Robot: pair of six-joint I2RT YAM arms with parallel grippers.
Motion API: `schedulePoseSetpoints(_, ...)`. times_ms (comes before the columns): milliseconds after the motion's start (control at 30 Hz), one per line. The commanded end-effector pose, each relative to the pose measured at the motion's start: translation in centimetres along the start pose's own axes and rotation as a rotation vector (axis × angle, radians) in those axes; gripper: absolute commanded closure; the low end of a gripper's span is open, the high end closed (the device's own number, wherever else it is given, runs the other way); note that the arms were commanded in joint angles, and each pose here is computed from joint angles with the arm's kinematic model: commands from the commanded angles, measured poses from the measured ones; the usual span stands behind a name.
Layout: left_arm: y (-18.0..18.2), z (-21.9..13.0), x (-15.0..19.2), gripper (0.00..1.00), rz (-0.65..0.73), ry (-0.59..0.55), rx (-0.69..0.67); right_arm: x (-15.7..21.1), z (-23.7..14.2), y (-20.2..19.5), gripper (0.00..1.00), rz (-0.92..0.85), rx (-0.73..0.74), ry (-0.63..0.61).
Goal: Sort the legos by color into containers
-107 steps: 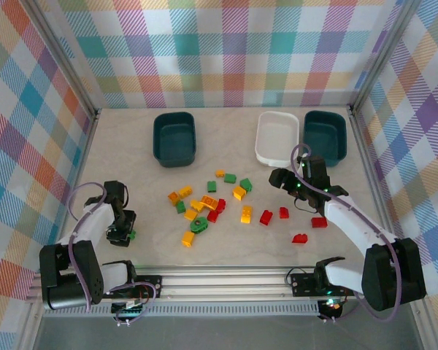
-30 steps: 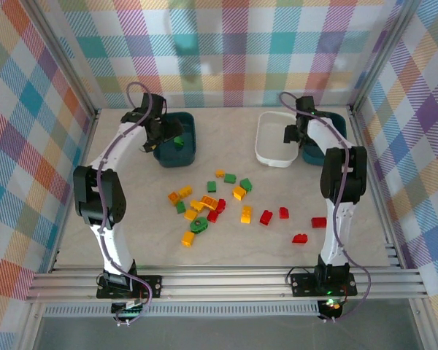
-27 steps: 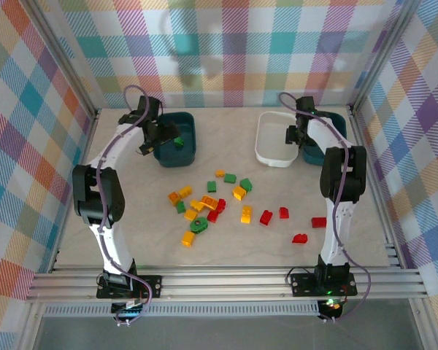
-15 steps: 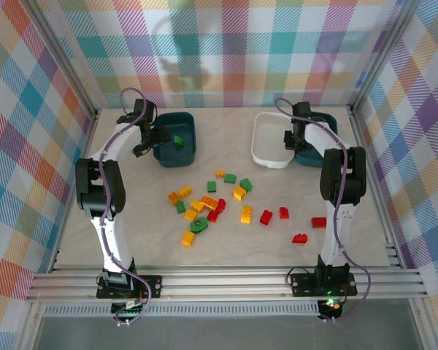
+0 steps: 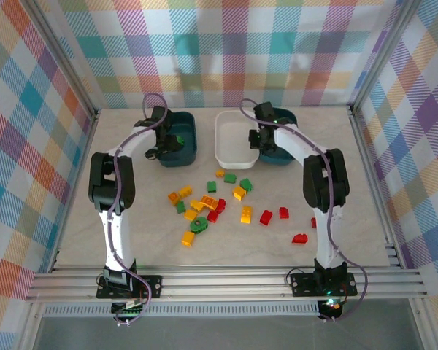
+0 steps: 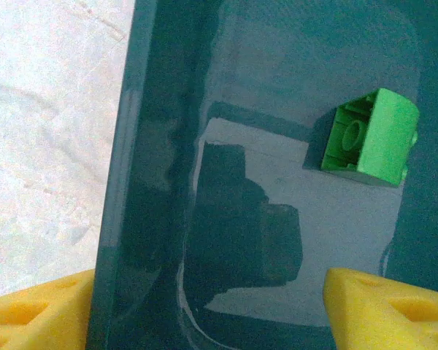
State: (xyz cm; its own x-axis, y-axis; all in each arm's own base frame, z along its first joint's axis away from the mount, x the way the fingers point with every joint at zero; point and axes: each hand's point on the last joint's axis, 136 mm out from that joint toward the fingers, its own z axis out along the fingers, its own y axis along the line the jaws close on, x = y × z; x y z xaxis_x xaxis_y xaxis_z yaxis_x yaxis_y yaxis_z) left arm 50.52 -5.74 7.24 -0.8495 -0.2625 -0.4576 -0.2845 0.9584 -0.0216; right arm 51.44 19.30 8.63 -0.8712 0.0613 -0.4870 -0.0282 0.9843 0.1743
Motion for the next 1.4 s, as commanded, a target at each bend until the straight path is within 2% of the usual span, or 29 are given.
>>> schedulePoseSetpoints(0,-0.5,-0.1,-0.7,0.26,0.062,-0.046,-0.004,-0.4,1.6,2.1,0.94,0.066,-0.052,0.026)
schedulePoseSetpoints(267,-1.4,0.1,-0.2,0.3,0.106,-0.042,0.022,-0.3,3.6,3.5,0.92,0.036,-0.021,0.062)
schedulePoseSetpoints(567,-2.7,-1.6,-0.5,0.29,0.169,-0.097,0.032,0.9,4.4,4.9,0.9,0.033,-0.022,0.103)
schedulePoseSetpoints(800,-2.3,-4.0,-1.6,0.26,0.152,-0.148,0.029,1.7,4.6,6.2,0.89,0.015,-0.031,0.113)
schedulePoseSetpoints(1200,-1.3,-6.0,-0.6,0.24,0.104,-0.169,0.045,3.8,3.5,8.8,0.88,0.024,-0.07,0.143)
schedulePoseSetpoints(1367,-1.6,-7.4,0.0,0.23,0.052,-0.169,0.098,3.5,4.7,7.8,0.87,0.081,-0.024,0.14)
